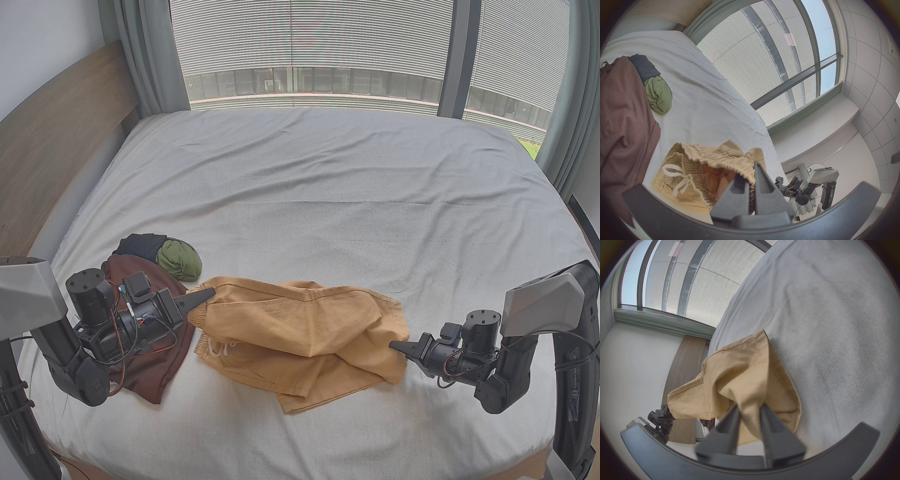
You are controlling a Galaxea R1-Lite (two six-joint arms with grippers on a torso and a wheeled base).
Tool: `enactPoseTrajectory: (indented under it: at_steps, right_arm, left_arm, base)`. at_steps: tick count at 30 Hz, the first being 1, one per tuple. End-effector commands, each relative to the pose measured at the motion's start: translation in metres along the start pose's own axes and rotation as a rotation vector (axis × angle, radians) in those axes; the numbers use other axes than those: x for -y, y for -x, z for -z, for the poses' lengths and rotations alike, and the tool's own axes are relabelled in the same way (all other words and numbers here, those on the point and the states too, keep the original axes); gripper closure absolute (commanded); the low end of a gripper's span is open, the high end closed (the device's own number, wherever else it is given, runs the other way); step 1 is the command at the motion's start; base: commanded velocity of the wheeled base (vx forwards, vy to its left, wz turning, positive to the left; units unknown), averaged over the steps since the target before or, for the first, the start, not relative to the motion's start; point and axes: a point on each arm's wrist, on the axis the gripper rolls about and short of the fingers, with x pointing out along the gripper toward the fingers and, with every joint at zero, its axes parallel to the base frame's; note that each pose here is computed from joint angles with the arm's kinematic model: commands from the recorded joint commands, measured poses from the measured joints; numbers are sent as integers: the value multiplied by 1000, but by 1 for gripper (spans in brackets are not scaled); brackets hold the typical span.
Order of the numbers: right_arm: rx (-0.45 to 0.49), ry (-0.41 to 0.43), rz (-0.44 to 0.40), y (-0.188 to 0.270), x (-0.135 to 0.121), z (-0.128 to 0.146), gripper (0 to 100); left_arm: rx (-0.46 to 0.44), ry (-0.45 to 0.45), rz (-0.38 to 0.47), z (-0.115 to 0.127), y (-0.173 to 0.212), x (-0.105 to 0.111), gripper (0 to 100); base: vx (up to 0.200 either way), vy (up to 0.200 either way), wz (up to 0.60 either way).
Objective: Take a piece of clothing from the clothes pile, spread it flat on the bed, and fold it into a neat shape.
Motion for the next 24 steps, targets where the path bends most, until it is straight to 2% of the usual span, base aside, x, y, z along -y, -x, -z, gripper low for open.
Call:
enactPoseTrajectory:
  at_steps: [1, 6, 7, 9, 10, 13, 16, 20, 24]
  right_arm:
    - [26, 19, -32, 8, -14, -7, 100]
    - [6, 32, -55, 19, -28, -3, 100]
    - [-41, 42, -66, 23, -33, 6, 100]
    - [-55, 43, -66, 24, -33, 9, 100]
    - [-102, 61, -56, 27, -33, 21, 100]
    - [-156, 87, -37, 29, -31, 35, 100]
    - [-244, 146, 22, 31, -14, 56, 100]
    - [-315, 204, 40, 41, -7, 67, 100]
    - [-372, 218, 29, 51, -5, 73, 100]
  left_arm:
    - [4, 1, -4, -1, 0, -2, 100]
    - [10, -2, -4, -3, -2, -3, 100]
    - [13, -2, -3, -4, -3, -4, 100]
    - [15, -4, -1, -5, -3, -3, 100]
    - [15, 0, -8, -4, -5, -6, 100]
    - [29, -3, -18, -6, -6, -8, 100]
    - [54, -7, -33, -9, -9, -13, 100]
    - [70, -10, -36, -13, -9, -14, 100]
    - [71, -11, -35, -13, -9, -13, 100]
  base:
    - [0, 0, 0]
    - [0, 0, 0]
    - [0, 0, 0]
    - [0, 0, 0]
    - [0, 0, 0]
    - [0, 0, 0]
    - [0, 0, 0]
    - [0, 0, 0]
    - [0, 0, 0]
